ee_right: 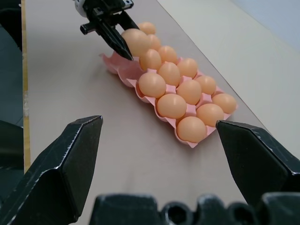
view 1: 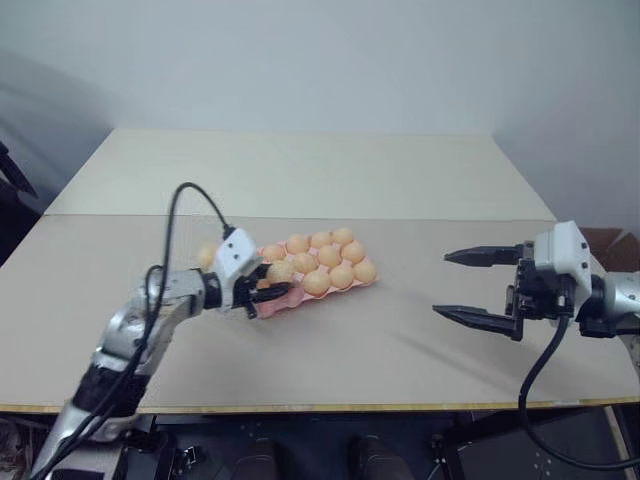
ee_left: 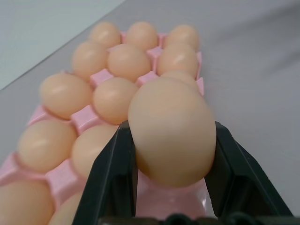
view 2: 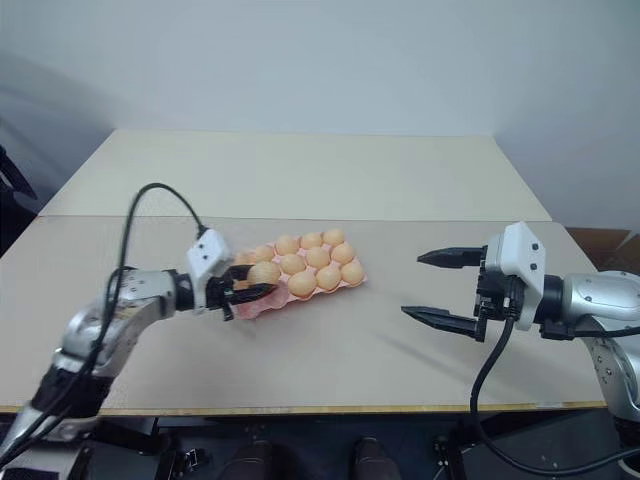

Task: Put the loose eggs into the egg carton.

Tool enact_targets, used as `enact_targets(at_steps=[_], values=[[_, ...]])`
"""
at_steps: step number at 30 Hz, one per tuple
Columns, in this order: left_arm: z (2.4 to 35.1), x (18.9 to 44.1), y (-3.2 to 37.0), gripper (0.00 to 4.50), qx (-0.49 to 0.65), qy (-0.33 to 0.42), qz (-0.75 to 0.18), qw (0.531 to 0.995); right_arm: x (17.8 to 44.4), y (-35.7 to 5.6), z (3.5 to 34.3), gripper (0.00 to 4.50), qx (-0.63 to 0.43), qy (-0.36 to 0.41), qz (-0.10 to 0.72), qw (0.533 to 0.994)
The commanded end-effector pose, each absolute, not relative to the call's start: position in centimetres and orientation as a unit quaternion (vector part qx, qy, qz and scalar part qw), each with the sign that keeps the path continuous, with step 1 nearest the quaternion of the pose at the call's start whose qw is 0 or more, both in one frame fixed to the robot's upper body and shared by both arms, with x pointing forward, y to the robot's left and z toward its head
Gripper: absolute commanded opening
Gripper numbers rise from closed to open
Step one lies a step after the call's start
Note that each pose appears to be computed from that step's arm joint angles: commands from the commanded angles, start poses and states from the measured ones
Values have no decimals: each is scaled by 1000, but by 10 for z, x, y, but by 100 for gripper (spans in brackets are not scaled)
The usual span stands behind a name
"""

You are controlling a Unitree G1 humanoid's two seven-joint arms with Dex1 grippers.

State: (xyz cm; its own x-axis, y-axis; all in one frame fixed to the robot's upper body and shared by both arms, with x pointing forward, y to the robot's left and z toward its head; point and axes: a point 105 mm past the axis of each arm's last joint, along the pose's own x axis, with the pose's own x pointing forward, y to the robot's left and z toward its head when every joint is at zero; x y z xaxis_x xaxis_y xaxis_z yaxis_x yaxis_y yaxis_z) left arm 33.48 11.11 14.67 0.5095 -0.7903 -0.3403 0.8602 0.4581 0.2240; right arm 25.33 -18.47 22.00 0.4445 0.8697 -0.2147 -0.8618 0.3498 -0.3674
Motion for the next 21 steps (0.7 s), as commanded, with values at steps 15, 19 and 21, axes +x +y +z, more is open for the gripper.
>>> enact_targets(at_steps=[15, 19, 21], values=[[191, 329, 151, 447, 226, 30, -474, 851, 244, -186, 234, 450, -227, -42, 503, 833], [208, 314, 196, 447, 238, 25, -434, 868, 247, -186, 233, 450, -224, -42, 508, 830], [215, 303, 221, 447, 247, 28, -410, 878, 248, -186, 233, 450, -223, -41, 512, 829]])
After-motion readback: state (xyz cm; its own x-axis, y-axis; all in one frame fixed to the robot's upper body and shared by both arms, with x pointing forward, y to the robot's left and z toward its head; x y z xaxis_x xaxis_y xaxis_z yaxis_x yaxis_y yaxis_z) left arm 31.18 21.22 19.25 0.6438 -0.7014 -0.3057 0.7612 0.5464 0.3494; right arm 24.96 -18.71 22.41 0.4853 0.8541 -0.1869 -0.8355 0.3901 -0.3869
